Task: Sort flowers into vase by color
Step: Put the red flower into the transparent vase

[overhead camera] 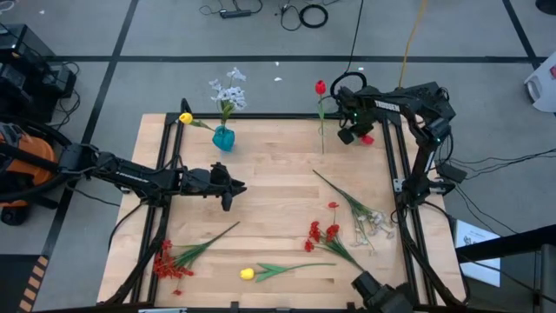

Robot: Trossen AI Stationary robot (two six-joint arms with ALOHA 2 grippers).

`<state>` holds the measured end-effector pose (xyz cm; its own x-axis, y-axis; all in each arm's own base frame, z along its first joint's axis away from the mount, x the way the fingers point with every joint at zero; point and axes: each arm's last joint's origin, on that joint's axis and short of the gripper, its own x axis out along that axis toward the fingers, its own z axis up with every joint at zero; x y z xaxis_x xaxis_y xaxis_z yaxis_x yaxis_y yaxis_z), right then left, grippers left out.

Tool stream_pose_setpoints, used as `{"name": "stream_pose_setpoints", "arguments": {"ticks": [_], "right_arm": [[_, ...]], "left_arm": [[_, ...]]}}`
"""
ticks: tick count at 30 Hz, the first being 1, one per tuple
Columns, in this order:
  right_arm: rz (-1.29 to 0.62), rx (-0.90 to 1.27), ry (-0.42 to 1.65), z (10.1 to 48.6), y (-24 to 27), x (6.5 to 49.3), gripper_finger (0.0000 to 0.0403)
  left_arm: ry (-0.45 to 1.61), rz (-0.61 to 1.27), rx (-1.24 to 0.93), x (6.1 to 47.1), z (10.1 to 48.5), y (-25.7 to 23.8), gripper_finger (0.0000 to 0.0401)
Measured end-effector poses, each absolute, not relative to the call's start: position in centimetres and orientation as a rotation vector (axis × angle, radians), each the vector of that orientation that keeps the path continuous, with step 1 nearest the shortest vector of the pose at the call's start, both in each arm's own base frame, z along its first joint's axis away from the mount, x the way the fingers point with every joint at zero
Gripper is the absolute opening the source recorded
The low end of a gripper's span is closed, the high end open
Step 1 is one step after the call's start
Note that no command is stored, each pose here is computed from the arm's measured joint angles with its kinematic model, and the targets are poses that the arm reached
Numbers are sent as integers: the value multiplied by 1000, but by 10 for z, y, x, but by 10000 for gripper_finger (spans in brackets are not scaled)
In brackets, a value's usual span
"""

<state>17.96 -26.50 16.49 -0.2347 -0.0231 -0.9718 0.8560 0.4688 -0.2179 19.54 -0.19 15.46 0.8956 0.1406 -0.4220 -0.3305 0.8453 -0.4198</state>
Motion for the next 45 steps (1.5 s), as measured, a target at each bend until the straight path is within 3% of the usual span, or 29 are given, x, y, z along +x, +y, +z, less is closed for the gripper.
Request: {"name": "stream_pose_setpoints", "arguments": {"ticks": [4, 14, 21, 27, 33, 39, 45], "right_arm": [[-1064, 717, 1502, 202, -250, 177, 2], [-1242, 585, 946, 324, -187, 139, 1], [-1211, 550, 770, 358, -147, 116, 1], [-1199, 567, 850, 348, -145, 117, 1], [-1156, 552, 1031, 296, -160, 131, 10], [-1062, 572, 1207, 238, -173, 143, 59], [-941, 585, 1268, 207, -185, 156, 120]], "left_arm": [[389, 255, -506, 195, 155, -2, 114], [390, 255, -506, 195, 155, -2, 114], [385, 266, -503, 195, 155, -2, 114], [385, 268, -502, 195, 155, -2, 114], [385, 270, -501, 195, 155, -1, 114], [385, 270, -501, 195, 155, -1, 114], [385, 270, -503, 195, 155, -1, 114]]}}
